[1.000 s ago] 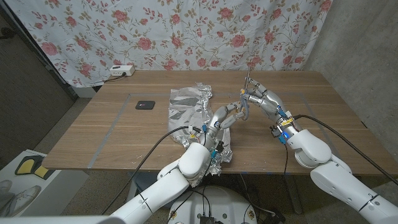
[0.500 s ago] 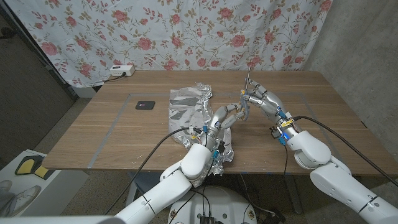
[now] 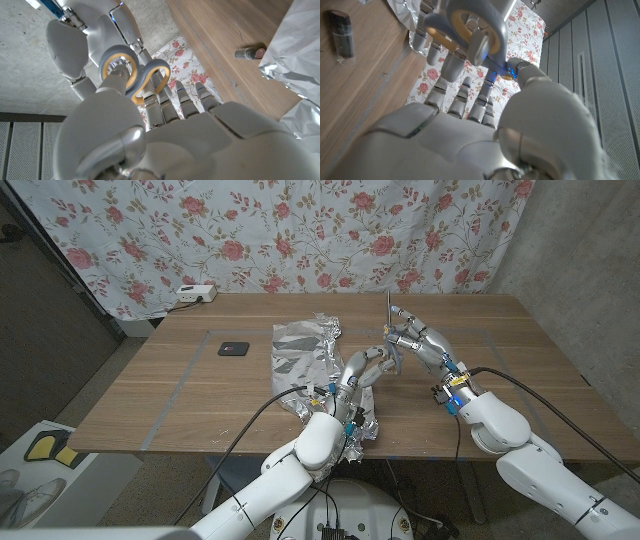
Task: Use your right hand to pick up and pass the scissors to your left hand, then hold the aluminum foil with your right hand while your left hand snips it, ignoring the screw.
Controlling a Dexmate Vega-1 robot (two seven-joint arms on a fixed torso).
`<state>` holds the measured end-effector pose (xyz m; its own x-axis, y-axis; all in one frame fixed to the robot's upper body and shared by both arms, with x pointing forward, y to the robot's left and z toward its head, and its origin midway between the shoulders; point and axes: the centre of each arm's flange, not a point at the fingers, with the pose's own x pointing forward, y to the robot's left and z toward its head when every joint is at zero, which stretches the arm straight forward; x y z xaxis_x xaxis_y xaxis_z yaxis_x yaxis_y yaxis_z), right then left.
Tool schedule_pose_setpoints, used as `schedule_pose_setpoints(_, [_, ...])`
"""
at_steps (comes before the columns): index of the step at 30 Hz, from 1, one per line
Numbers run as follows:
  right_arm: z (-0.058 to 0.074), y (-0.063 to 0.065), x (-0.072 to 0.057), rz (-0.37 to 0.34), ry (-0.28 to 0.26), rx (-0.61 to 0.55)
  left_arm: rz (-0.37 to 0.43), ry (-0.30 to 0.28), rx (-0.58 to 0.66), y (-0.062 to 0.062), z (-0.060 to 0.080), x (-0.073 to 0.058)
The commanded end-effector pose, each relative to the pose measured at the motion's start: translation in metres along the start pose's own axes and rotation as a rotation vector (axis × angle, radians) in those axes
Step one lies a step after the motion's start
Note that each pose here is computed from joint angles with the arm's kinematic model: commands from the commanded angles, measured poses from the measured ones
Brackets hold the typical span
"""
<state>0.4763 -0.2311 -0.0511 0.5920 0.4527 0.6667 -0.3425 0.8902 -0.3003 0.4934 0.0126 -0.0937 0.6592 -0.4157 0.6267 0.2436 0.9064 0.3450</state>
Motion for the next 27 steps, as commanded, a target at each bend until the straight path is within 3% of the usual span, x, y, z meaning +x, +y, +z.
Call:
schedule_pose_setpoints(1, [0.0017, 0.0044, -0.0017, -0.022, -0.021, 0.009, 0.007, 0.013, 0.000, -0.0041, -0.0006, -0.0009])
schedule_pose_setpoints(11, [0.0002, 0.0050, -0.0030, -0.045, -0.024, -0.003, 0.041, 0.012, -0.025, -0.0055, -0.0025, -0.0021])
schedule_pose_setpoints(27, [-0.0048, 0.0103, 0.0020, -0.012, -0.008, -0.007, 0.120, 0.018, -0.047, -0.0041, -0.0048, -0.0020])
